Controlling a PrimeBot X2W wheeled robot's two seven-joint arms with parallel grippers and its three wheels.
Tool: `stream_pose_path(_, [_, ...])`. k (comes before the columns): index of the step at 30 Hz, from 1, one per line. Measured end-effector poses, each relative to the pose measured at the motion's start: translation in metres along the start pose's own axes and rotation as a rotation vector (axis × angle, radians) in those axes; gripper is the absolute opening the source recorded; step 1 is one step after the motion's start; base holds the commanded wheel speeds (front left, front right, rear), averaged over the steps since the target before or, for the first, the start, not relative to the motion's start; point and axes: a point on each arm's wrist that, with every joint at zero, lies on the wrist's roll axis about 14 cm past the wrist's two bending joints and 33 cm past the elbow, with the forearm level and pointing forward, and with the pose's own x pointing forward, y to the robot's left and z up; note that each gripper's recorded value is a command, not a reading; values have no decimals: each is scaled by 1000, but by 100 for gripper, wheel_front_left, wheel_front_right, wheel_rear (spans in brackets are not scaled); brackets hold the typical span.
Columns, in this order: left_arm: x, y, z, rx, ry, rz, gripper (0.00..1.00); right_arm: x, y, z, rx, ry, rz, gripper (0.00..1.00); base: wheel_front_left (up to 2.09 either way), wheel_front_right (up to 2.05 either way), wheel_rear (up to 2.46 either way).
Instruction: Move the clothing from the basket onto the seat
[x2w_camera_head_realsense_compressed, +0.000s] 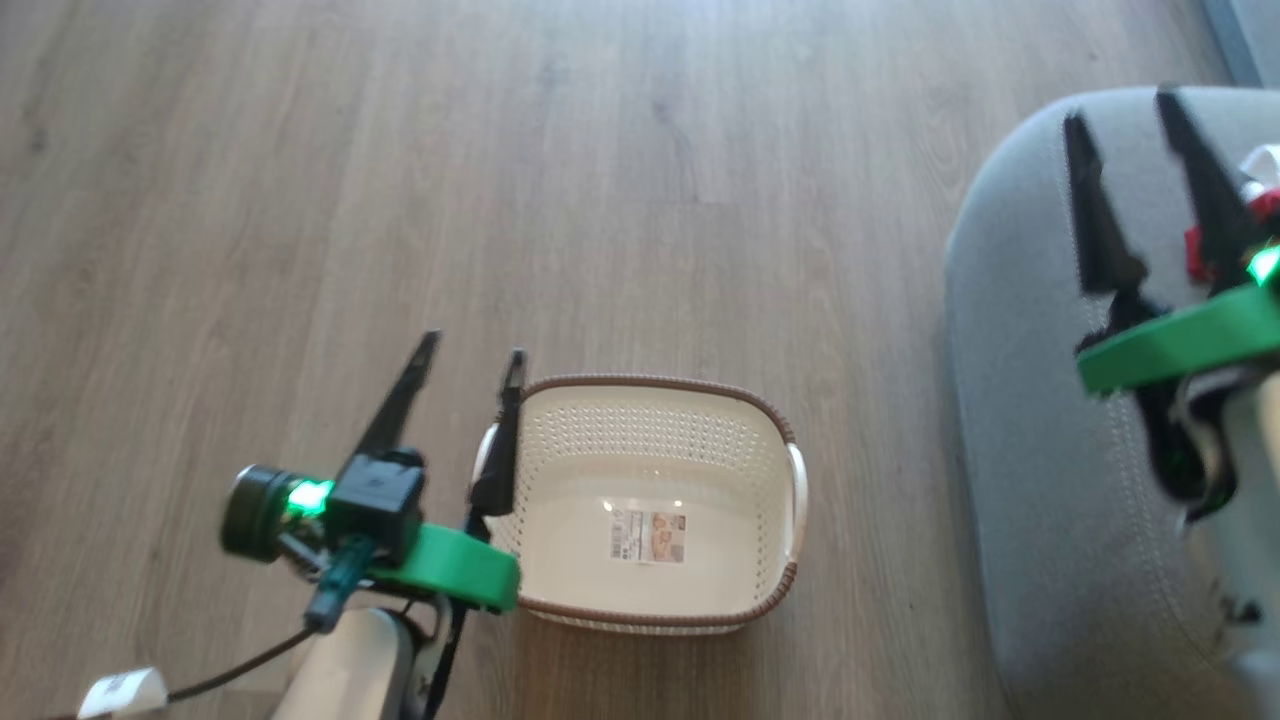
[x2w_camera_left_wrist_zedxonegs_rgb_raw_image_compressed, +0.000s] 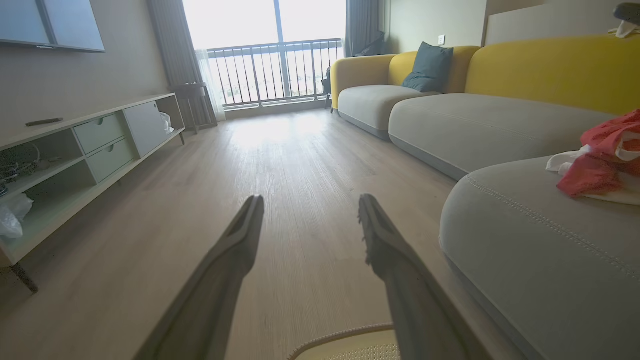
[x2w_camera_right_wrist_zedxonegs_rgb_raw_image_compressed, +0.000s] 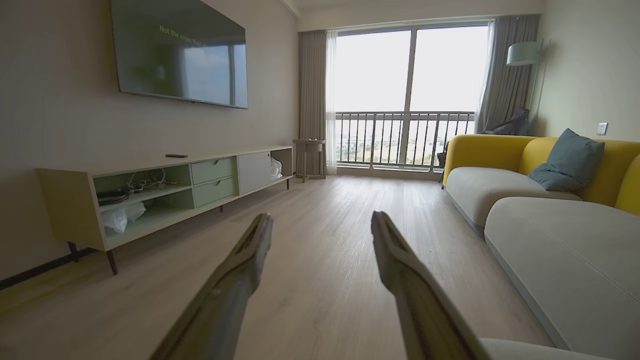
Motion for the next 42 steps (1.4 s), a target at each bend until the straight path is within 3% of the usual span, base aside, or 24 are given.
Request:
stream_pose_path(7, [-25,46,2,37,11,182,100,-40,21,-50,124,109,-79,100,0,0,0])
stream_pose_path(12, [-39,48,-8,32,51,203,100,-81,26,-81,190,198,-169,100,0,0,0])
stream_pose_path(15, [-43,47,-18,32,83,198,100,-95,29,-91,170,239,-176,100,0,0,0])
stream_pose_path(23, [-42,42,-32,38,126,185,100,-110,33,-100,160,275,-195,100,0,0,0])
stream_pose_path(26, [-46,41,-46,-11,171,184,100,-111,33,-100,164,273,-203,100,0,0,0])
stream_pose_path(42, [-48,44,-42,-3,159,198,100,-109,34,-97,164,262,-203,100,0,0,0])
